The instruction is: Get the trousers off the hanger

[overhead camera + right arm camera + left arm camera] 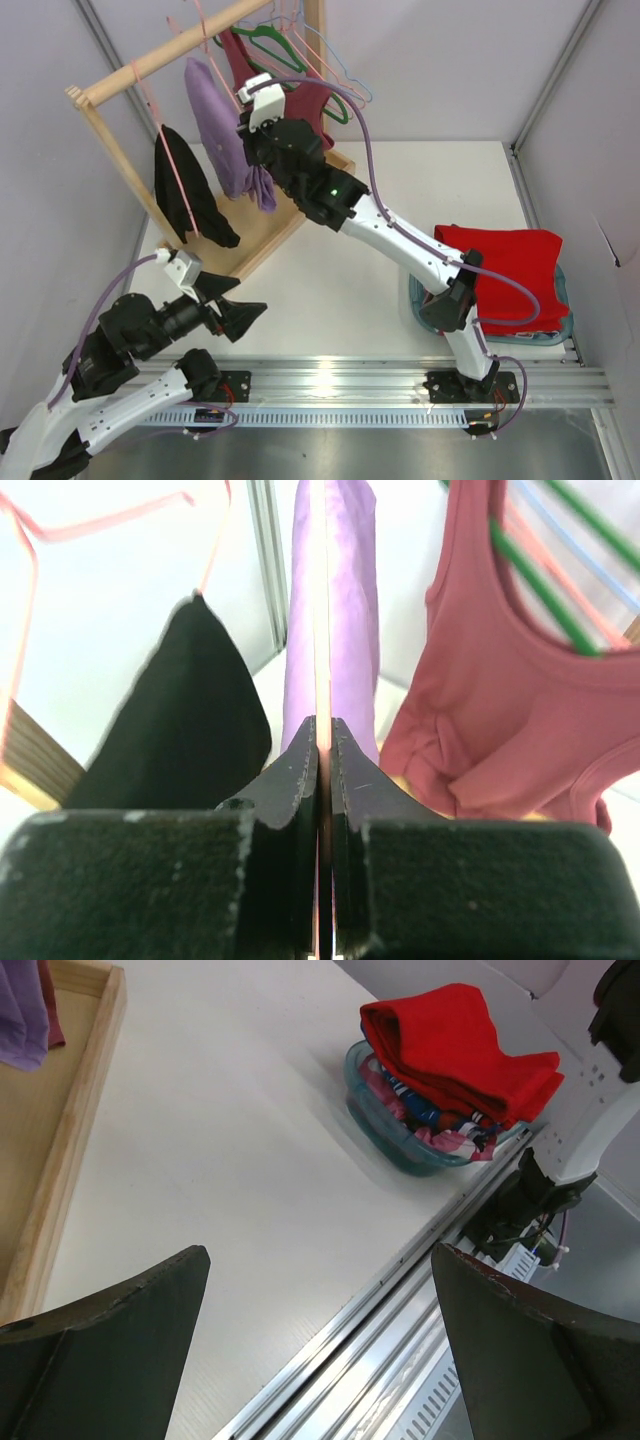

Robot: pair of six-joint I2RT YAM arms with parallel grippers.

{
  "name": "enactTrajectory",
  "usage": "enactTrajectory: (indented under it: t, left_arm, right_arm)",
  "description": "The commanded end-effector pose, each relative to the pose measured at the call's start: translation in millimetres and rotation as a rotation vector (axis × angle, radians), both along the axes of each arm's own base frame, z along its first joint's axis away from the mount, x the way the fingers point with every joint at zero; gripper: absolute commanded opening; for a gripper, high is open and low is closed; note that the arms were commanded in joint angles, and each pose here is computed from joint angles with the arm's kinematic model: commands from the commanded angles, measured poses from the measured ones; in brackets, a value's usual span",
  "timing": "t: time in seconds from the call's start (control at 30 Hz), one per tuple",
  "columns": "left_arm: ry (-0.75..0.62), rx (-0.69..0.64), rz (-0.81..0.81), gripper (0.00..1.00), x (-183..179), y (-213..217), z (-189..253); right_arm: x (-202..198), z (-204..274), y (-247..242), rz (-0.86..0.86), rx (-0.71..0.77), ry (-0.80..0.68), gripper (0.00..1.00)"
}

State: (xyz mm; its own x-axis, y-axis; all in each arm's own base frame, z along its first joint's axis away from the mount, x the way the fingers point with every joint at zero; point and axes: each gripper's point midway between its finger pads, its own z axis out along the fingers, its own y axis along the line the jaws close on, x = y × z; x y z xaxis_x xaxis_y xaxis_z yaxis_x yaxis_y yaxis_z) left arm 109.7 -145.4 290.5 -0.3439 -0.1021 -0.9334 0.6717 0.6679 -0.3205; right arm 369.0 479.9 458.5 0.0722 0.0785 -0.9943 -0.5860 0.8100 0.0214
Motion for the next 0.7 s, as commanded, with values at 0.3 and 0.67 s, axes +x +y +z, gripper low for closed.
enactTrajectory:
  t: [0.3, 0.67]
  left_arm:
    - [-0.054, -0.015, -0.027, 1.00, 7.1, -13.5, 46.3]
    - [-0.200, -0.189, -0.123, 1.00, 12.5, -49.1, 121.6]
  right_arm:
    - [-50.1, 141.4, -93.4, 0.034, 0.238, -0.108, 0.00]
    - [-116.1, 93.6, -167.0, 0.106, 0.149, 0.041, 0.00]
